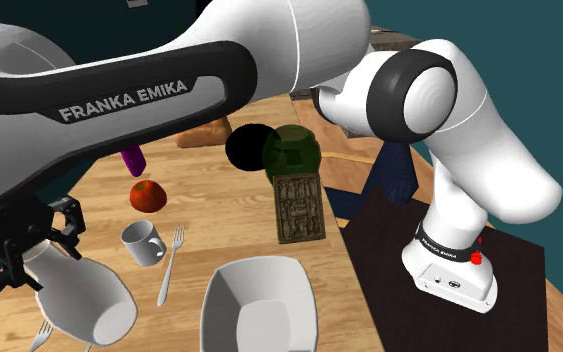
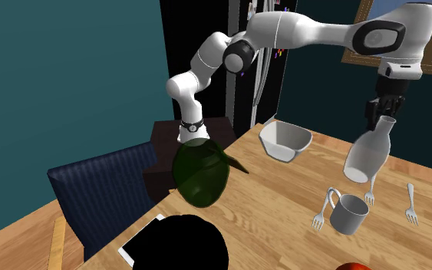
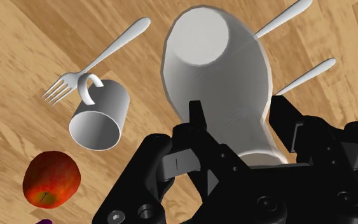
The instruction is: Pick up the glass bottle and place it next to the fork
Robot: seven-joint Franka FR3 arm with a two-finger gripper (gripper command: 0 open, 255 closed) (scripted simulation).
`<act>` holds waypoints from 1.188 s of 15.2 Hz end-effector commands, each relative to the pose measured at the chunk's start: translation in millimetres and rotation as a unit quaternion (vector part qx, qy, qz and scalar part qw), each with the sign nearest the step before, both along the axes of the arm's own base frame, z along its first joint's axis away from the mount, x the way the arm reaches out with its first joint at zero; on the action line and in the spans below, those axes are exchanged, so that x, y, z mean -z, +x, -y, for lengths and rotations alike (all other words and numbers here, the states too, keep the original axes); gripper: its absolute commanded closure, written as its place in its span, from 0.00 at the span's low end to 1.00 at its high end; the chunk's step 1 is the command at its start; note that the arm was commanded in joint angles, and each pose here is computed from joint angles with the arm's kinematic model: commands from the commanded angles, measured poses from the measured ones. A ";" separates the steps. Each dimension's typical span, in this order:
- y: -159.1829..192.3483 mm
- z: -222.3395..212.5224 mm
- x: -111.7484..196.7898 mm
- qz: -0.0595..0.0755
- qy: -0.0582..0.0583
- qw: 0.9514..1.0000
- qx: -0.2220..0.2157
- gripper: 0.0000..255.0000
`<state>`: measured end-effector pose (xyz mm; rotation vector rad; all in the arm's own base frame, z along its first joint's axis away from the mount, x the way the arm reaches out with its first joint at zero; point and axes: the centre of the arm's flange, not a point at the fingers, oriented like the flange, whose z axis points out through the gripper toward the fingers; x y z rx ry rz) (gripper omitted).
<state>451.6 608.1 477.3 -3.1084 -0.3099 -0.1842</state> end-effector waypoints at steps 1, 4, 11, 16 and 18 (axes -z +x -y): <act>-1.1 -0.5 11.8 0.000 0.001 1.000 0.000 1.00; -1.1 -0.5 27.6 0.000 0.001 1.000 0.000 1.00; -1.1 -0.5 44.6 0.000 0.001 1.000 0.000 1.00; -1.0 -0.4 44.5 0.000 0.001 1.000 0.000 0.00; -1.0 -0.4 44.5 0.000 0.001 1.000 0.000 0.00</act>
